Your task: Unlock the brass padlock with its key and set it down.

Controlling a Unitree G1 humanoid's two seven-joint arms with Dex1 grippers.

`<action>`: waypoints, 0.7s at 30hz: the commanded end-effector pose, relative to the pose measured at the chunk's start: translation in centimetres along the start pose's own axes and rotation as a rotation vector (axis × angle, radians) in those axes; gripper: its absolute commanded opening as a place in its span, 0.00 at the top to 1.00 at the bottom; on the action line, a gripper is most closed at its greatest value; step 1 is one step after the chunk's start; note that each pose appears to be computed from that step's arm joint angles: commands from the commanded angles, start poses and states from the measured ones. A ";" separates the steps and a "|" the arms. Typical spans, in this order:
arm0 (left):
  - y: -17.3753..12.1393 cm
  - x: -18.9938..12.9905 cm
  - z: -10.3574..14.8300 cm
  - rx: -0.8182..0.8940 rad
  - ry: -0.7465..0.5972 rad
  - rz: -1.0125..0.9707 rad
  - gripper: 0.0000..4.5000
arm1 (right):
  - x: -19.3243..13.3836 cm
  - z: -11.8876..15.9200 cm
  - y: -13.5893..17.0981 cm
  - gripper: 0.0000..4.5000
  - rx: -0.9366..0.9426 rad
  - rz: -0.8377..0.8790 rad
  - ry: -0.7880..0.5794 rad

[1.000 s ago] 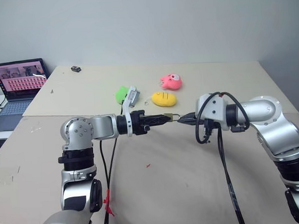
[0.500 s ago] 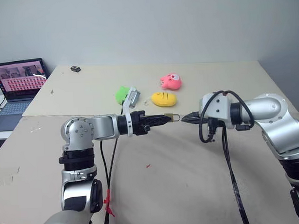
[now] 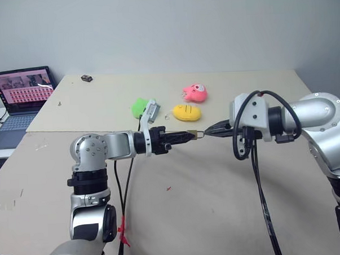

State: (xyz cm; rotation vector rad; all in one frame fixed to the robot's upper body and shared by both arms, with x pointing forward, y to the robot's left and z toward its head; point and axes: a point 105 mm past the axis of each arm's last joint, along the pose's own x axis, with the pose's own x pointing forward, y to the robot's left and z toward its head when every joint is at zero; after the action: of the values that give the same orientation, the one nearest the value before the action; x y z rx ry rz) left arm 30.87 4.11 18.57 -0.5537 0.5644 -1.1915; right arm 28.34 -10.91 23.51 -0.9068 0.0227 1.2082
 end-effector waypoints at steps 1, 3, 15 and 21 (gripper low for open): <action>-0.7 0.1 0.8 0.028 -0.024 -0.026 0.99 | 0.1 0.6 -0.2 0.99 -0.036 -0.023 -0.012; -0.7 0.1 0.8 0.030 -0.025 -0.026 0.99 | 0.4 0.3 -0.1 0.99 -0.033 -0.024 -0.011; -3.0 -0.4 2.0 0.096 -0.032 -0.055 0.99 | 2.0 -1.9 -1.4 0.99 -0.083 -0.092 -0.011; -3.4 -1.0 2.4 0.093 -0.052 -0.052 0.99 | 2.3 -3.3 -2.7 0.99 -0.121 -0.165 0.004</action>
State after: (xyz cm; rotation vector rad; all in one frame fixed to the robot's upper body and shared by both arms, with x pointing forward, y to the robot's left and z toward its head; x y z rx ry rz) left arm 30.25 4.30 20.94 -0.5419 0.5155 -1.2125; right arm 32.48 -11.42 20.39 -0.9605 -0.0332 1.1080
